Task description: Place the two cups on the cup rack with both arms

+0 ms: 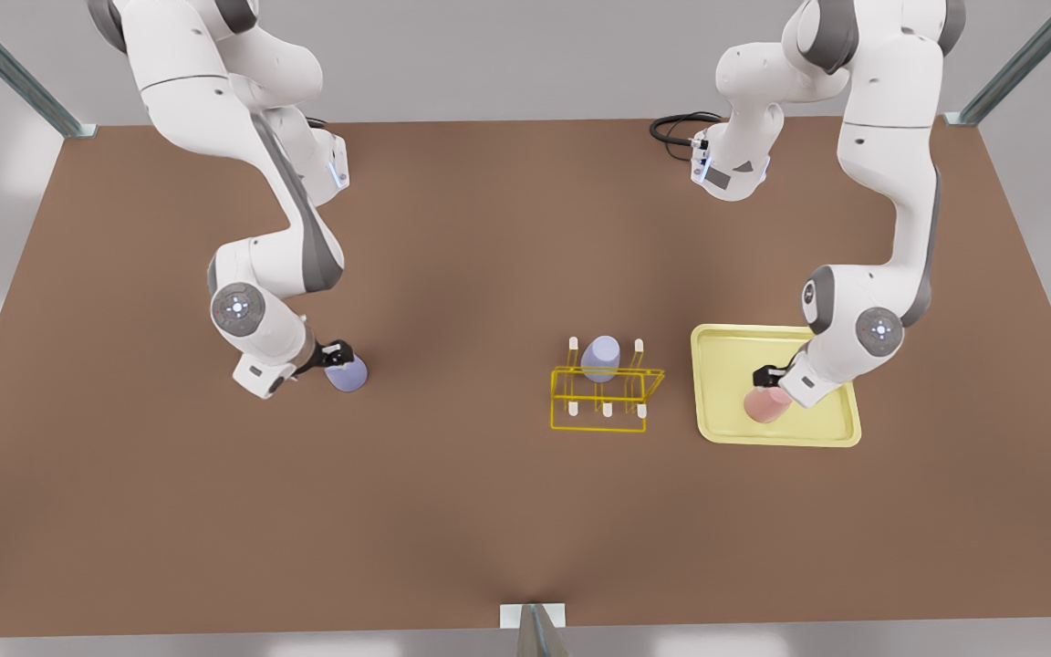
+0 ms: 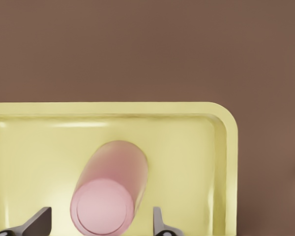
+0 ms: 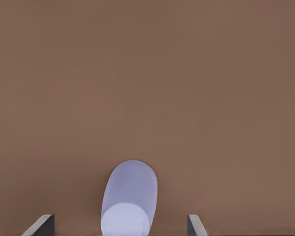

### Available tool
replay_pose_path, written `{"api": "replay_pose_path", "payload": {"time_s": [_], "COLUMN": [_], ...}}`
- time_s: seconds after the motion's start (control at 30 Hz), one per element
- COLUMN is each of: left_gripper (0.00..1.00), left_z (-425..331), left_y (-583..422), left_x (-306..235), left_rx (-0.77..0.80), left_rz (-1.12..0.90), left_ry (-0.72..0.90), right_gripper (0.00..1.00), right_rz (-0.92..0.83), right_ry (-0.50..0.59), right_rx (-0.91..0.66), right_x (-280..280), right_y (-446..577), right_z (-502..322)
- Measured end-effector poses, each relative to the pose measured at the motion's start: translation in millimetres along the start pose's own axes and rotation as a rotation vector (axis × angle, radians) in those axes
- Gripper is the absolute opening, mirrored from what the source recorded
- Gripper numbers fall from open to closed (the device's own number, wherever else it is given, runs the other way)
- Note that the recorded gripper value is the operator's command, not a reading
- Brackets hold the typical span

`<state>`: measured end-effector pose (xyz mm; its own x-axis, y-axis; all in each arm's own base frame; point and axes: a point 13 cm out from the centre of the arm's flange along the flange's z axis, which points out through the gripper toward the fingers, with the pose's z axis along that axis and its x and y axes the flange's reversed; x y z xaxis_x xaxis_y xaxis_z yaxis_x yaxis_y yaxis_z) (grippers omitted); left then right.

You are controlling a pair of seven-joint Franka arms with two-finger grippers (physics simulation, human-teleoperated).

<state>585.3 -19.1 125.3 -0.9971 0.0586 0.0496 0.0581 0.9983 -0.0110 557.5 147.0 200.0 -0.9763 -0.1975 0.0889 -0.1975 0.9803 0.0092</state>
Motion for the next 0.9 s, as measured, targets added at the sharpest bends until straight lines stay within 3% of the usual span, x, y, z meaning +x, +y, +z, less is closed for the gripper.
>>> {"api": "replay_pose_path", "payload": {"time_s": [0.57, 0.67, 0.9], "left_gripper": [1.00, 0.88, 0.89], "left_z": [55, 51, 50], "left_y": [7, 7, 7], "left_x": [5, 3, 1], "left_rx": [-0.005, -0.005, -0.005], "left_rz": [0.010, 0.011, 0.015], "left_ry": [0.014, 0.007, 0.002], "right_gripper": [1.00, 1.00, 1.00], "right_rz": [0.094, 0.095, 0.110], "right_ry": [0.010, 0.022, 0.013], "right_rx": [-0.011, -0.009, -0.011], "right_x": [29, 34, 40], "right_y": [6, 11, 11], "right_z": [74, 86, 108]}}
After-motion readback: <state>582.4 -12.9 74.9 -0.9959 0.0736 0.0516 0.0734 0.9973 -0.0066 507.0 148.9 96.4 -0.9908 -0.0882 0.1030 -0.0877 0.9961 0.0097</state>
